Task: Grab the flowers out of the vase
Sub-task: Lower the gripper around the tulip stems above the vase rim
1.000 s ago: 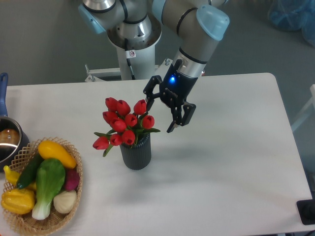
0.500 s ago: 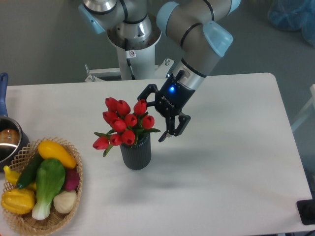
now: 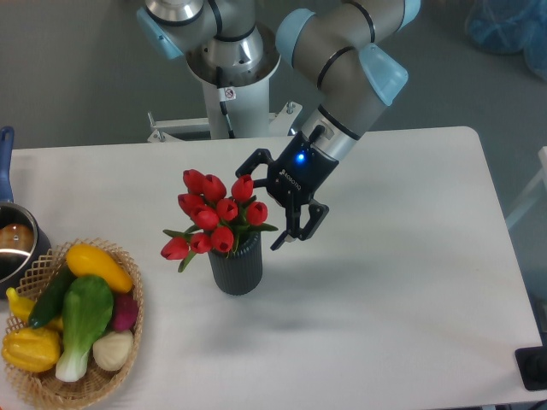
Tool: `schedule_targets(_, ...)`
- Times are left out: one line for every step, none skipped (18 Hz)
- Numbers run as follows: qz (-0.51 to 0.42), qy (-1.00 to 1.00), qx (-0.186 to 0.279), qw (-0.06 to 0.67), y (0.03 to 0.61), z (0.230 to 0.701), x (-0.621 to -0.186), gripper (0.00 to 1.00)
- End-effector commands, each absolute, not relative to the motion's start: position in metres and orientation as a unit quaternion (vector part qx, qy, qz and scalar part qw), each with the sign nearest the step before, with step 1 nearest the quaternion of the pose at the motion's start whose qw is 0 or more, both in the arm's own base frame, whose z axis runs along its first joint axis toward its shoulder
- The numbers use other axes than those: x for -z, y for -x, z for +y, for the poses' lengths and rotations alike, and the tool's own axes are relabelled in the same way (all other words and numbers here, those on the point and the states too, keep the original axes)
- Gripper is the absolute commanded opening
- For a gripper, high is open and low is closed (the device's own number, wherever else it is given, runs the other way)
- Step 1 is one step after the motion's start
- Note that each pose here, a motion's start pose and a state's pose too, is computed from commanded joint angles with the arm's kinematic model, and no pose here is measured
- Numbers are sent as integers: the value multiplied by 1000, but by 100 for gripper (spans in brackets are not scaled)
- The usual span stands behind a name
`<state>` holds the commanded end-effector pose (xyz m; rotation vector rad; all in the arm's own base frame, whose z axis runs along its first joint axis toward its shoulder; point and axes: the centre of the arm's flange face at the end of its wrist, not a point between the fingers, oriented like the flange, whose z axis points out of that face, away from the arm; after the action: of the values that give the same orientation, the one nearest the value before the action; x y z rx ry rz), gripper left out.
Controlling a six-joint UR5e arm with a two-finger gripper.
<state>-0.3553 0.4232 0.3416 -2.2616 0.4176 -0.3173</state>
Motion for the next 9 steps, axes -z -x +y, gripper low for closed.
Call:
schedule_targets(165, 893, 128, 398, 349, 421, -339, 100)
schedule_targets(170, 892, 125, 401, 344, 420, -345, 100)
schedule_targets(170, 891, 122, 402, 341, 419, -350, 100)
schedule_targets(171, 891, 121, 403, 338, 419, -352, 100)
schedule_targets(176, 889, 123, 404, 332, 423, -355, 100)
schedule_targets(178, 888, 122, 407, 330, 424, -358, 100)
schedule_targets(179, 886, 123, 409, 329, 424, -359, 100)
schedule_targets(179, 886, 123, 409, 329, 424, -359, 100)
schedule_targets(179, 886, 123, 409, 329, 424, -359, 96)
